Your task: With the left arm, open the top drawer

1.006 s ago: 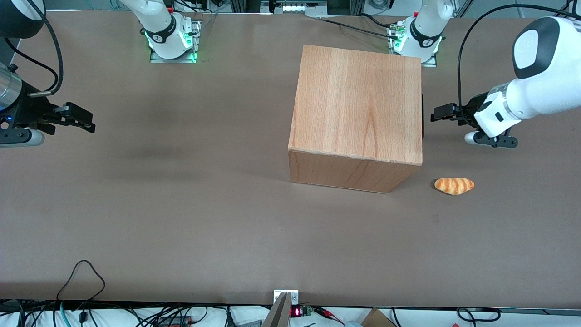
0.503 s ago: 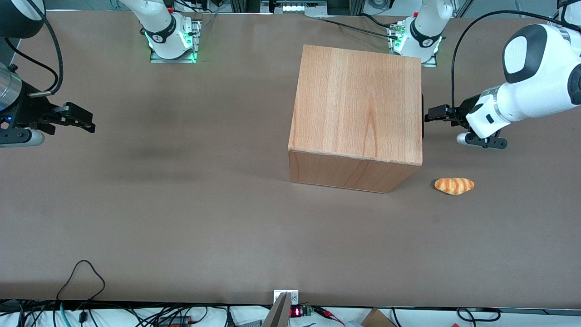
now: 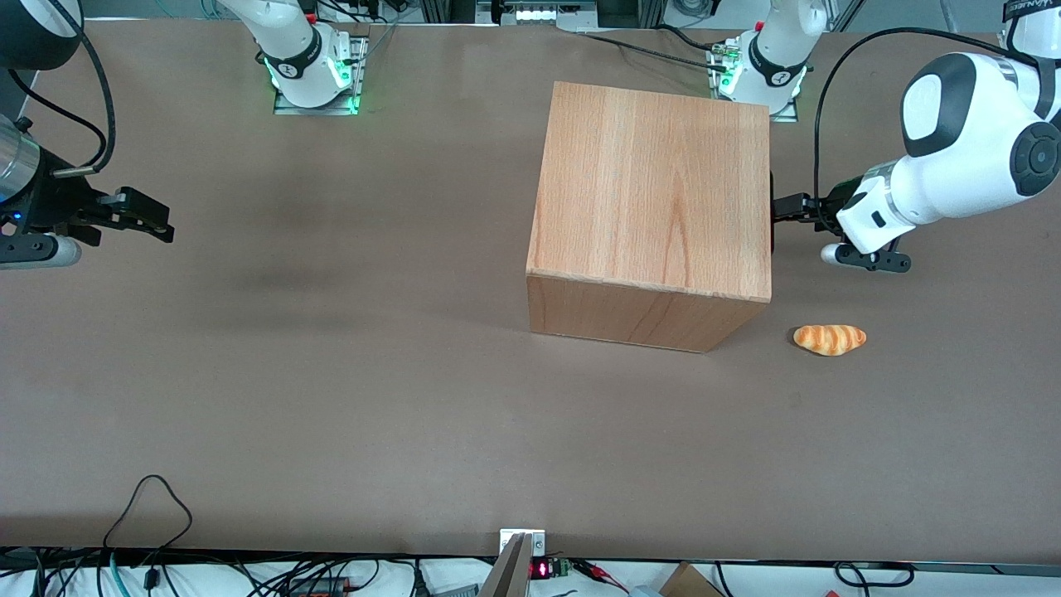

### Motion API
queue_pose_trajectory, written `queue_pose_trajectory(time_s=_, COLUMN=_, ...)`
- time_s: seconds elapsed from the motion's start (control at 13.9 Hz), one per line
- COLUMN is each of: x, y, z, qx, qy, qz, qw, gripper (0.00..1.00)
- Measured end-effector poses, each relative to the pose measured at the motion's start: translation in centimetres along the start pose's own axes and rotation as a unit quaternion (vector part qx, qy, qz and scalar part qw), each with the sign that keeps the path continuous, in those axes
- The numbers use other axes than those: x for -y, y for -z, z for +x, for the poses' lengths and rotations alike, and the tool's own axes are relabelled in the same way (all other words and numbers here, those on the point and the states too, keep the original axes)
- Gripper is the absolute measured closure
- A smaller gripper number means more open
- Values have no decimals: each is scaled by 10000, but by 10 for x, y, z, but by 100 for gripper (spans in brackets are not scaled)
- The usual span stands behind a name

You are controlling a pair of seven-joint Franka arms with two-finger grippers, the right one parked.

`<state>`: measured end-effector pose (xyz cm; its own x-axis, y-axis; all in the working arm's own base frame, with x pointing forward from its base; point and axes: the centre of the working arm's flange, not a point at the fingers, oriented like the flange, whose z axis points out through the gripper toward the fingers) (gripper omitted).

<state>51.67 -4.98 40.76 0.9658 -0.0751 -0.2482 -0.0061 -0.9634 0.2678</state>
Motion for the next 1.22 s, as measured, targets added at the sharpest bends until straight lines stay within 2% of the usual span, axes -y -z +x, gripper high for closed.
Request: queue_pose_trajectory(time_s=1.22, x=5, y=-20, z=-1, qx=-11, qy=-201, qz=23, qw=9998, gripper=0)
